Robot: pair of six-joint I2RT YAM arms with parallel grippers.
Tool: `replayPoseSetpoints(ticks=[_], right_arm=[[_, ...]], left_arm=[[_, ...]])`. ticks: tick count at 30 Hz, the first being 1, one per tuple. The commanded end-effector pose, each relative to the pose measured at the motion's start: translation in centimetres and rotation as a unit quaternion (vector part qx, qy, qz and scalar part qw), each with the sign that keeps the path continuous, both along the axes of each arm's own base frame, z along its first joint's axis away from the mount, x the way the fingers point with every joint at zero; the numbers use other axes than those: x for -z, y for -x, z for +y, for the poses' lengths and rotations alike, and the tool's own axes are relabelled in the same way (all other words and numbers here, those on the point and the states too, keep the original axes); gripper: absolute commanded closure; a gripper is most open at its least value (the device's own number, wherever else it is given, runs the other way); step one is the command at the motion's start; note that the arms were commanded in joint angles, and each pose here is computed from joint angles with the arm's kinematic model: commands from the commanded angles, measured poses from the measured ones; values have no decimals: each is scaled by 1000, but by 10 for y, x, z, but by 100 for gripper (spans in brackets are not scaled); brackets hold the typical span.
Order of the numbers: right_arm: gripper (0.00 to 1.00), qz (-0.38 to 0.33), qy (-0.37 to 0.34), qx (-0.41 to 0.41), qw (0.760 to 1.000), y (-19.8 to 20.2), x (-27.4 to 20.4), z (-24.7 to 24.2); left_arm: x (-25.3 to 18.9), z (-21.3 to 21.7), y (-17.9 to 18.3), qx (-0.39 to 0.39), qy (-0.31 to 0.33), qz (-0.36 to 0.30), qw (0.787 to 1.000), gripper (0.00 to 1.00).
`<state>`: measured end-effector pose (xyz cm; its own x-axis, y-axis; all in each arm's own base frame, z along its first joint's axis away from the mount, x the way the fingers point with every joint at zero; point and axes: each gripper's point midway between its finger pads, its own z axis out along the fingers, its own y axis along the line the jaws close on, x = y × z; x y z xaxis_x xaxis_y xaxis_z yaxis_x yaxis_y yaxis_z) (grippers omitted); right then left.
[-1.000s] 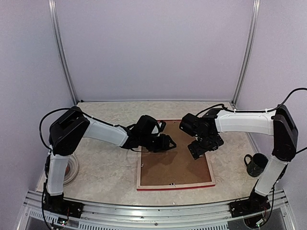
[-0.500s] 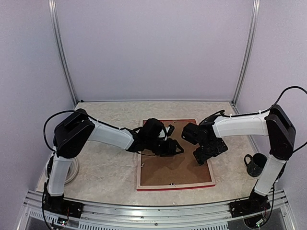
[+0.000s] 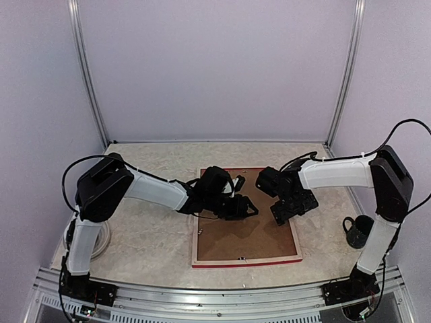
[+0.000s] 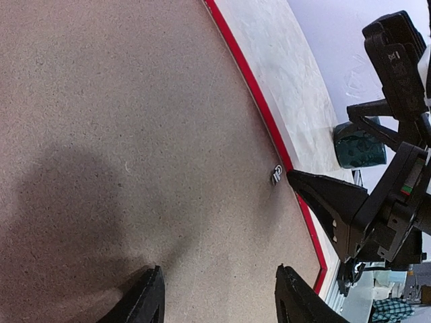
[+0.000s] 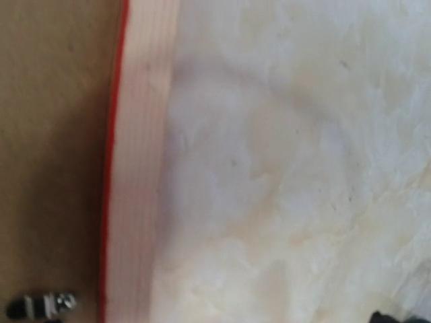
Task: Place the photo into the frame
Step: Press the fastener onto the backboard.
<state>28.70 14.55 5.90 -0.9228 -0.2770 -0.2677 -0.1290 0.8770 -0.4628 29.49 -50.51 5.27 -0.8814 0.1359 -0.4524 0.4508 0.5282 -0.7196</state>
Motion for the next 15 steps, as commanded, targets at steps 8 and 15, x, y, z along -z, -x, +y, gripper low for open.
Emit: replayPoseSetpoints(ticks=[8,15], right_arm=[[1,-13,3,0,1000,-19,9,6],[1,-10,5,5,1000,-21,18,1]], left_arm=[[16,-3,3,5,-8,11,1000,44],[19,-3,3,6,-10,12,1000,44]])
